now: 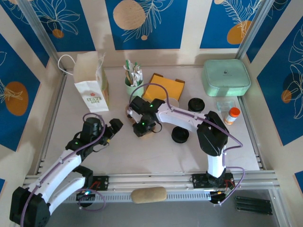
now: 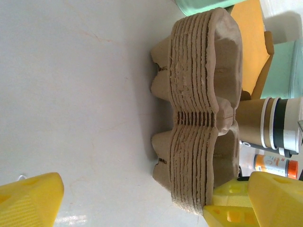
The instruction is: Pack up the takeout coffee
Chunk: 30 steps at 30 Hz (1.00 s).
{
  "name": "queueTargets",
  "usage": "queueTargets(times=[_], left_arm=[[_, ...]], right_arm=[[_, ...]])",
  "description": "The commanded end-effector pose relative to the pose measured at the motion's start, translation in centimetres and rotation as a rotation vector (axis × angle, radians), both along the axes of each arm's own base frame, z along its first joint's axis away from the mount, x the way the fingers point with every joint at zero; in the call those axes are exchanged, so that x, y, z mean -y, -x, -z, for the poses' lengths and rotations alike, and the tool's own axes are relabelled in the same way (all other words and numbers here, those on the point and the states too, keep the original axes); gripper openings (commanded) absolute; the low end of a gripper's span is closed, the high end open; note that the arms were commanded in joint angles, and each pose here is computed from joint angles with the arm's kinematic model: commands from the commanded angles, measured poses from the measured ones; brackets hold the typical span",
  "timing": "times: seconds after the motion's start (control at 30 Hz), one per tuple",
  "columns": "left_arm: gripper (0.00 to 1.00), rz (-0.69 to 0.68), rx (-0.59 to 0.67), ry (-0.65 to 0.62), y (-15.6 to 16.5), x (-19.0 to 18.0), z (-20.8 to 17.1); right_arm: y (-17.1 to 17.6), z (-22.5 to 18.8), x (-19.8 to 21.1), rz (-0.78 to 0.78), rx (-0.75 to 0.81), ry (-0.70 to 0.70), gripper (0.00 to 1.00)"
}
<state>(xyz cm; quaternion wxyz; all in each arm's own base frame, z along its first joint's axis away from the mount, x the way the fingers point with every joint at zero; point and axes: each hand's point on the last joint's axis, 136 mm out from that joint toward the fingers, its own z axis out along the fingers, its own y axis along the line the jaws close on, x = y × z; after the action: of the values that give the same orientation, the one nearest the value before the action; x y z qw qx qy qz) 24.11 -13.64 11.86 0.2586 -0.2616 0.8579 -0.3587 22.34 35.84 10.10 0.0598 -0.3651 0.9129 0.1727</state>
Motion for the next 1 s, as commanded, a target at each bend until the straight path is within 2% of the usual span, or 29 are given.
queueTargets(times=[0.0,0.13,0.23,0.5,0.73,0.97], left_arm=[[0.99,0.006,0.007,0.028,-0.3,0.3,-0.3],[1.0,0.016,0.007,0.036,-0.3,0.5,-0.2],[0.99,0.022,0.009,0.043,-0.4,0.7,-0.3],[0.99,0.028,0.011,0.047,-0.4,0.8,-0.3],[0.99,0.027,0.013,0.05,-0.5,0.9,-0.3],[0.99,0.03,0.016,0.053,-0.5,0.9,-0.5]], right_arm=[[0.3,-3.0,-0.6,0.003,-0.007,-0.077,0.18],[0.3,-2.7,-0.7,0.006,-0.016,-0.074,0.19],[0.3,-2.3,-0.6,0.008,-0.021,-0.062,0.28],[-0.8,-3.3,1.6,0.021,0.046,-0.03,0.37],[-3.6,-4.0,4.8,0.159,0.107,0.011,0.37],[-5.8,-2.1,7.3,0.297,0.094,0.108,0.36]])
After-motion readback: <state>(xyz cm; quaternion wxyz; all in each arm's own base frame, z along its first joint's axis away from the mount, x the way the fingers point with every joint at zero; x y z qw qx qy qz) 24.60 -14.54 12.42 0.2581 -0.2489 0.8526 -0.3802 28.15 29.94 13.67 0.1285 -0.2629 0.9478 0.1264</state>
